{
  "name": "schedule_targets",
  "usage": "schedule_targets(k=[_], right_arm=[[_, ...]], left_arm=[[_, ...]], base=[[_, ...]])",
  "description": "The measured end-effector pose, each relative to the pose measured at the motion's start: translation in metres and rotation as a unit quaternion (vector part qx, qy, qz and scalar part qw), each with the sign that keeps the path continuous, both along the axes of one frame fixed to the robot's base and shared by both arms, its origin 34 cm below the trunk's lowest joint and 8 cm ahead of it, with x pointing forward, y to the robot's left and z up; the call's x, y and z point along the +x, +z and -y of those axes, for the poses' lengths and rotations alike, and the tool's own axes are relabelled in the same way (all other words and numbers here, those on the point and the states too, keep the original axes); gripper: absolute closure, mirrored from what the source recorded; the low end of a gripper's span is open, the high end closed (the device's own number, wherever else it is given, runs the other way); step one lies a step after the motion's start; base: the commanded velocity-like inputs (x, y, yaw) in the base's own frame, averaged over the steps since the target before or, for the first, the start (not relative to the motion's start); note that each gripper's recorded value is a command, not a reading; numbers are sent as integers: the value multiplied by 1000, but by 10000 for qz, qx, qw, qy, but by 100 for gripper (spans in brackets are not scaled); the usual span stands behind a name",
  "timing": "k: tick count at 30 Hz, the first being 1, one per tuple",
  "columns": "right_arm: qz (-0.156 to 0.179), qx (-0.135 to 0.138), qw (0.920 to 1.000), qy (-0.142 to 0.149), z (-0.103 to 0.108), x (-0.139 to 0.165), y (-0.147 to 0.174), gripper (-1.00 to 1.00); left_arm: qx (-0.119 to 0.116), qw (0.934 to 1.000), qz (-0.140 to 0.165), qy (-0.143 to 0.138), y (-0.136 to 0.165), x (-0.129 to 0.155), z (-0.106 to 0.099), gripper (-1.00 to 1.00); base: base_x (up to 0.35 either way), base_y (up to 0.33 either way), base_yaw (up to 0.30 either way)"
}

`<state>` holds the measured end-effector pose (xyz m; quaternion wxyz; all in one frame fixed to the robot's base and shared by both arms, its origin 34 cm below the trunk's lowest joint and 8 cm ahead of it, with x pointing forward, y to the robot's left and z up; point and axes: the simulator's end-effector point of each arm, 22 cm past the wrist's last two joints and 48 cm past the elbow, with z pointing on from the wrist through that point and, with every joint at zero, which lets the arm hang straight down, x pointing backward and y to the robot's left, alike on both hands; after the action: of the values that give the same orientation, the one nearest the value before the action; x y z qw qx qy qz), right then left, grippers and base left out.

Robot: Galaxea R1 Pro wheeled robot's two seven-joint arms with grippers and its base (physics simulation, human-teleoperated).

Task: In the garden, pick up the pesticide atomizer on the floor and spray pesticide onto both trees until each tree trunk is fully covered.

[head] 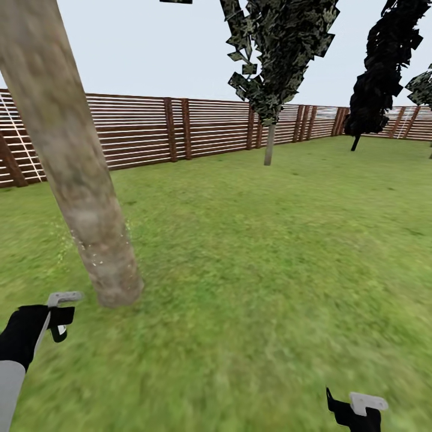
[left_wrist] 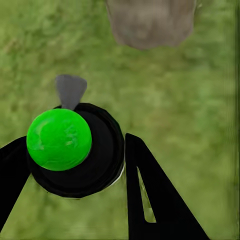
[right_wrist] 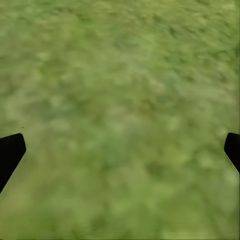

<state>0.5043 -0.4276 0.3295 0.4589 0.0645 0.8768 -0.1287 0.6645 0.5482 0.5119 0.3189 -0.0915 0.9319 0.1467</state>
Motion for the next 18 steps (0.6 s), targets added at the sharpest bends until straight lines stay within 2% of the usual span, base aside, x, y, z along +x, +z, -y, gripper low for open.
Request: schedule_targets(k=[5,11,14,18], right_arm=[[-1,4,10000,0,-1,0,0,-100],[0,8,10000,2,-1,0,0,-100],[-1,9,10000,6,-1,0,0,-100],[-1,8,10000,5,-1,0,0,-100]], left_arm=[[-39,10000,0,-7,-2,0,3,100],[-39,10000,0,-8,-2,0,3,100],[-51,10000,0,-14,-3,1,4,100],[-55,10000,2,-15,-3,1,5,100]], base=[[304,-68,50],[279,-133,258],[167,-230,226],[67,-264,9]])
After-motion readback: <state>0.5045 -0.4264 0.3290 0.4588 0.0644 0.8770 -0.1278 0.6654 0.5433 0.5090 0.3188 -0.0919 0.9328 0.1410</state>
